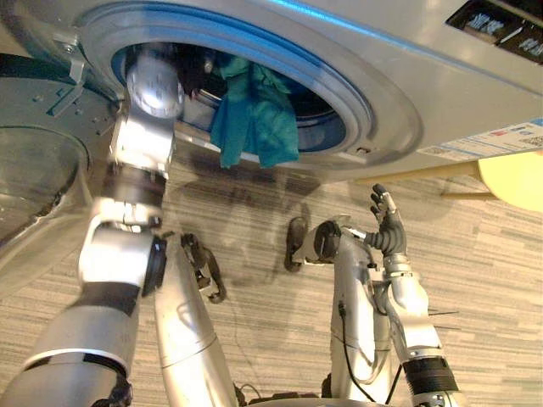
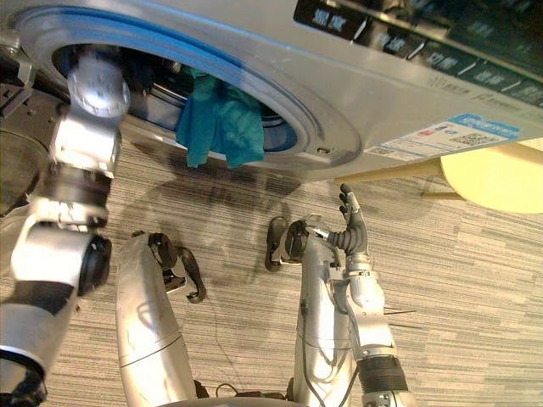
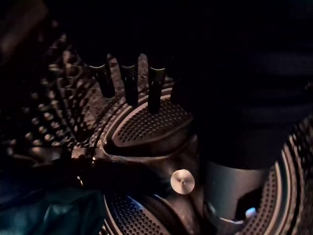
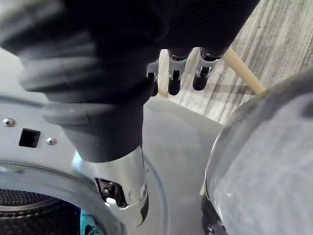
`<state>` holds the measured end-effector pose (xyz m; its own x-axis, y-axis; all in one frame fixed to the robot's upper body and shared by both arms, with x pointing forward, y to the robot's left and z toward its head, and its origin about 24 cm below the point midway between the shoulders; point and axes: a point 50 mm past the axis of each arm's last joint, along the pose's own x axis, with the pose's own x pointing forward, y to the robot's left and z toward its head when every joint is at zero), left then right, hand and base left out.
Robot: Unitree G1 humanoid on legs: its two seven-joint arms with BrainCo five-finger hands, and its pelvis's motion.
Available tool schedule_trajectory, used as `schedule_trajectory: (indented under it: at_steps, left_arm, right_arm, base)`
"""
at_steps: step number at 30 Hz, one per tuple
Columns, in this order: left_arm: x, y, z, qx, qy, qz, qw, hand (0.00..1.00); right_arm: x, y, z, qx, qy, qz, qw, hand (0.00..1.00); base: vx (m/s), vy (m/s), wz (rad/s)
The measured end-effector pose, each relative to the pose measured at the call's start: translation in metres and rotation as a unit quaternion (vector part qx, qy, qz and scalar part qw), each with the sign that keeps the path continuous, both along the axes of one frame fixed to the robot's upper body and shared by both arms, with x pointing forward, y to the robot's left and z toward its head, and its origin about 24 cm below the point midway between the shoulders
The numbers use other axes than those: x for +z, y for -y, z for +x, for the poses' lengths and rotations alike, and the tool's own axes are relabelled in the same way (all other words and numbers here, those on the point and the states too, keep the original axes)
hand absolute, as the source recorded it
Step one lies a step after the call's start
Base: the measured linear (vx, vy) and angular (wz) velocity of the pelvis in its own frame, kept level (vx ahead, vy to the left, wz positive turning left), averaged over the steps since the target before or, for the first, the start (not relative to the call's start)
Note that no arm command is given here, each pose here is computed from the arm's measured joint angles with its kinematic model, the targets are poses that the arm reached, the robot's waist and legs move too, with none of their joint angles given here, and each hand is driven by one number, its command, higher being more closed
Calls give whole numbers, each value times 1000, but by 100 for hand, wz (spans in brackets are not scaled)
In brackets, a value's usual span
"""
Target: Pick up the laundry basket with both hands and put the clothes into the washing machine.
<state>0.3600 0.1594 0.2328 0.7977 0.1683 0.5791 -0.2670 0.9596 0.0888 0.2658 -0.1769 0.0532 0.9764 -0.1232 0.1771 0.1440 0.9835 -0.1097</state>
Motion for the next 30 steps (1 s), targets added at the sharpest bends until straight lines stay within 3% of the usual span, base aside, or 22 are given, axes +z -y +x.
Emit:
schedule_trajectory:
  at_steps: [5,12,17,25,30]
  left_arm:
    - [-73,18,-30,9,-74,-68,995,0]
    - [-99,16,-43,82,-102,65,989,0]
    - [-119,15,-36,104,-150,124,975,0]
    - [-116,23,-14,101,-175,159,966,0]
    - [-113,24,4,101,-202,109,968,0]
  right_arm:
    - [-4,4,-1,-24,-12,-9,1000,0]
    - [-15,0,-5,-18,-38,-25,999,0]
    - [-16,1,-6,-27,-40,-26,999,0]
    - [-16,3,-6,-34,-38,-27,998,0]
    - [-13,1,-3,-32,-28,-26,999,0]
  base:
    - [16,-38,14]
    - [30,-41,5]
    - [23,-42,1]
    - [18,-27,1]
    - [9,-10,-2]
